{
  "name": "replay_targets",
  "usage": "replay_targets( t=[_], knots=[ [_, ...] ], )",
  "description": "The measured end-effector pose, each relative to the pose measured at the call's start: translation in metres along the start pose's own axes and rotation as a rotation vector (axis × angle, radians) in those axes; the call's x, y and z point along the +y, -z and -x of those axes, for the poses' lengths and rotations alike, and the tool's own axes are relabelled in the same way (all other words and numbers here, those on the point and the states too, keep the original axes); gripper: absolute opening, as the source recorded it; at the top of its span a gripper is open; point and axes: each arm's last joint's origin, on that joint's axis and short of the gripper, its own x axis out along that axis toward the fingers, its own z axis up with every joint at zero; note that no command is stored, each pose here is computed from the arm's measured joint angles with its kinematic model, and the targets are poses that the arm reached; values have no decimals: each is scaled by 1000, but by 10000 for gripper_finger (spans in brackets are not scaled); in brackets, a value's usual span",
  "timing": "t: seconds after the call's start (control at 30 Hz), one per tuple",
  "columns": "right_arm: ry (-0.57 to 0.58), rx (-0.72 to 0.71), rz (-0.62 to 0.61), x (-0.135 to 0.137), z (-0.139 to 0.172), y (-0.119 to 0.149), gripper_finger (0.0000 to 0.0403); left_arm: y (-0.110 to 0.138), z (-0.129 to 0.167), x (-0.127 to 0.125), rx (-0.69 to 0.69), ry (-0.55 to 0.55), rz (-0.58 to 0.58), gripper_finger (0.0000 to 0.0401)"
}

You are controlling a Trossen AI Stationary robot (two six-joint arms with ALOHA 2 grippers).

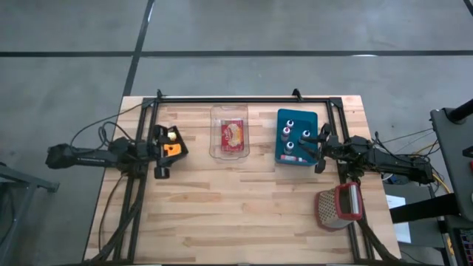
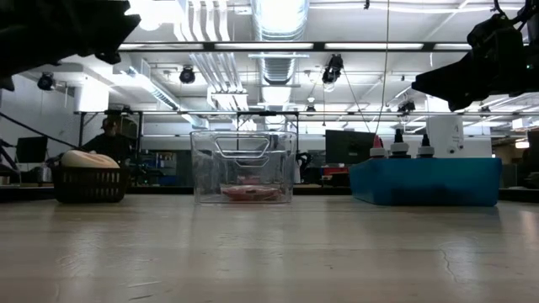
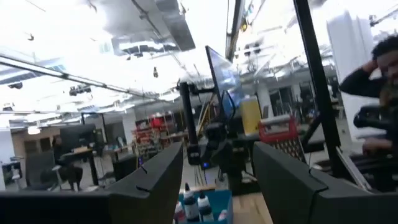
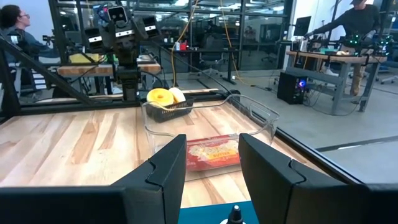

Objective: Pick & Place Food Item
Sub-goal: Return to Home Position

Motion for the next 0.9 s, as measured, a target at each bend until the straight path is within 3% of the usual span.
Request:
replay_targets(
  t=[0.7, 0.9],
  knots=[
    [1, 1, 2, 0, 0, 0, 141, 3, 18, -1, 63, 8, -39, 200],
    [0, 5, 2, 0, 0, 1, 141, 13, 19, -1, 189, -51, -33, 200]
  ],
)
